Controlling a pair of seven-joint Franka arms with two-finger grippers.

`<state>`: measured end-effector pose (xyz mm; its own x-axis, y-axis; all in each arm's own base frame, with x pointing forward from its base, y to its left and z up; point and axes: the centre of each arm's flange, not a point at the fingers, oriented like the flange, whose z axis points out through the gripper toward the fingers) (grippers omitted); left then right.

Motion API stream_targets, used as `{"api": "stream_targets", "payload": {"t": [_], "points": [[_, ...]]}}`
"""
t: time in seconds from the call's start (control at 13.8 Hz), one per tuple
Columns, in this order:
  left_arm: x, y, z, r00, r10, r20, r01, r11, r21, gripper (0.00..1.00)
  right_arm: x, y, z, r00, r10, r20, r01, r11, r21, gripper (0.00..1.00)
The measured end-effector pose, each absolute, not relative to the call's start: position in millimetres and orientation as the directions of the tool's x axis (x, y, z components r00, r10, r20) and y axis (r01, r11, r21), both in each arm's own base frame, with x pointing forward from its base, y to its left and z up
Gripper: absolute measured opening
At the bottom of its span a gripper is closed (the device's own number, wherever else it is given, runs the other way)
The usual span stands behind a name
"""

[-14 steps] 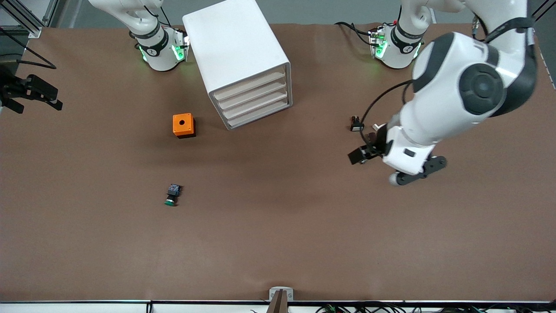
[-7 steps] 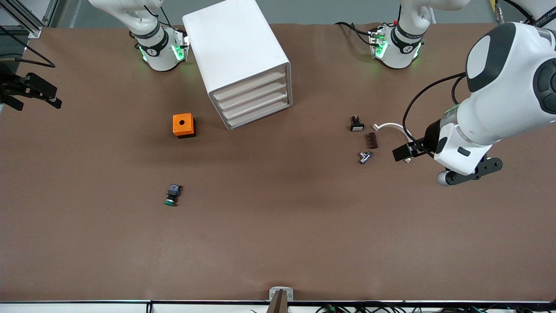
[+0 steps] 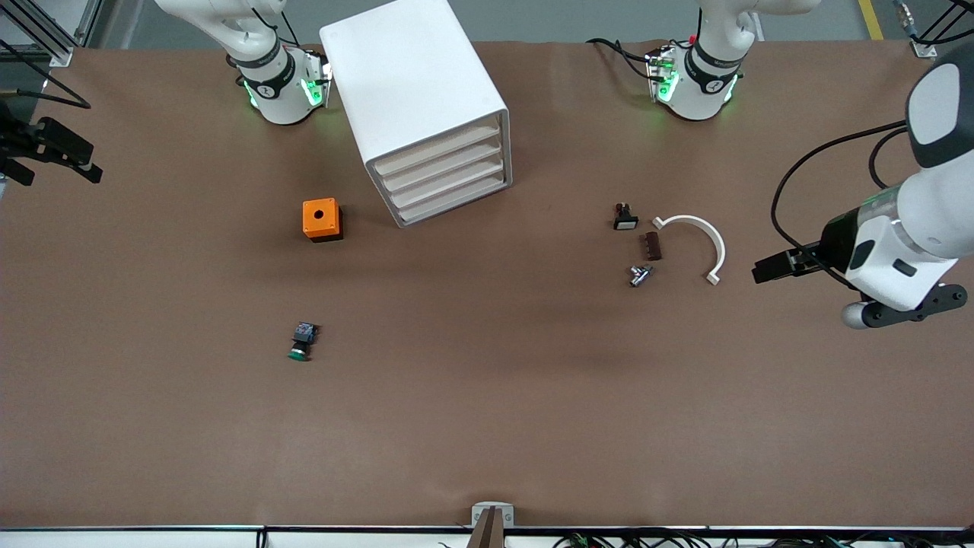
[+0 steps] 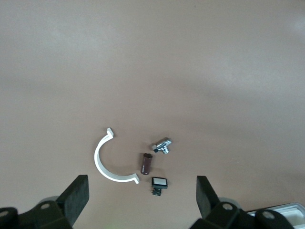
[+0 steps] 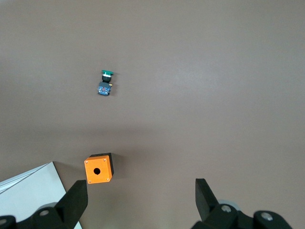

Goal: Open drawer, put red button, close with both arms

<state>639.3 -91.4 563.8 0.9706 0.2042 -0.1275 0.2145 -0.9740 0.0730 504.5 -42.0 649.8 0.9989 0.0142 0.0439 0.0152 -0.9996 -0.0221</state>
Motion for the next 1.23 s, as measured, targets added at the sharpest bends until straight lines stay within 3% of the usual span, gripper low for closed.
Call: {"api": "stream_targets", "payload": {"t": [0.79, 1.23], "points": [[615, -28, 563, 0.981, 0.134, -0.142, 0.147, -0.985, 0.085, 1.0, 503, -42, 650, 0.999, -0.002, 0.043, 0.0, -1.0, -0.028, 1.0], [587, -7, 549, 0.993, 0.101, -0.067, 0.108, -0.988, 0.106, 1.0, 503, -41, 649, 0.999, -0.008, 0.042, -0.007, -1.0, -0.029, 1.0]]}}
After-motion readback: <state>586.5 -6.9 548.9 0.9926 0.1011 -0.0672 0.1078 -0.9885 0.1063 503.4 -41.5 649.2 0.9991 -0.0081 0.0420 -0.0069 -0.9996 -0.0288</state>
